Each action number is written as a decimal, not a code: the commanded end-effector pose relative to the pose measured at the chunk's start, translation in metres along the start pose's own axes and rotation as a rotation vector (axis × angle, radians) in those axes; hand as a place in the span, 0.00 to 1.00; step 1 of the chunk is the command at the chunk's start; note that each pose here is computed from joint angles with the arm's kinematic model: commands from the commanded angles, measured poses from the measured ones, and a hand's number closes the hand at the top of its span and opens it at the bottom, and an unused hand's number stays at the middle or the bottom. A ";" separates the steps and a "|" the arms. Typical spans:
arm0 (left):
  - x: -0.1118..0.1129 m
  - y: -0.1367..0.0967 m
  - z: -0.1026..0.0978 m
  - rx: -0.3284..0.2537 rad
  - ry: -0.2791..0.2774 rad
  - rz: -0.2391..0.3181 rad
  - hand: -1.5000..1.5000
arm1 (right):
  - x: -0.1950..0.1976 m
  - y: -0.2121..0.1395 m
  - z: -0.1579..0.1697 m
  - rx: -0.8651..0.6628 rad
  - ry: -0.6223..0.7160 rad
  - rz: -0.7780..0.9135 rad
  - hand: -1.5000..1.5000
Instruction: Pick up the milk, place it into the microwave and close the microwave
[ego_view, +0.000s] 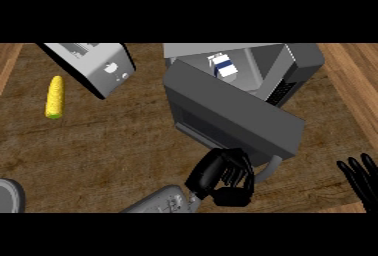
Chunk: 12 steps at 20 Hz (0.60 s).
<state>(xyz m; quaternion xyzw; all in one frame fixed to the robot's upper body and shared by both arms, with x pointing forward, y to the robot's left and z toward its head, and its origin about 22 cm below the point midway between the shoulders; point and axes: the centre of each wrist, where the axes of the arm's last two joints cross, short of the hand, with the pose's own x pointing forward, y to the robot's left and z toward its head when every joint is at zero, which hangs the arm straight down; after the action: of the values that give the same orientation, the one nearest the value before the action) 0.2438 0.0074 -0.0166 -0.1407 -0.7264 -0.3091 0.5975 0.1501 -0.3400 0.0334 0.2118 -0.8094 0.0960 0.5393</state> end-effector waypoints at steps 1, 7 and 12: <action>0.016 0.006 -0.021 0.088 -0.033 0.028 1.00 | 0.006 0.004 -0.011 0.038 -0.004 -0.002 0.00; 0.028 0.024 -0.047 0.187 -0.052 0.003 1.00 | 0.019 0.009 -0.015 0.057 0.004 -0.011 0.00; 0.034 0.041 -0.067 0.240 -0.049 0.007 1.00 | 0.024 0.009 -0.018 0.049 -0.005 -0.029 0.00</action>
<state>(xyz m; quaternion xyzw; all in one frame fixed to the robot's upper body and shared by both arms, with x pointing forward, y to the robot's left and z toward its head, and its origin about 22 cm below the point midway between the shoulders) 0.2937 -0.0050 0.0179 -0.0867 -0.7622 -0.2344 0.5972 0.1510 -0.3329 0.0580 0.2308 -0.8042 0.1089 0.5368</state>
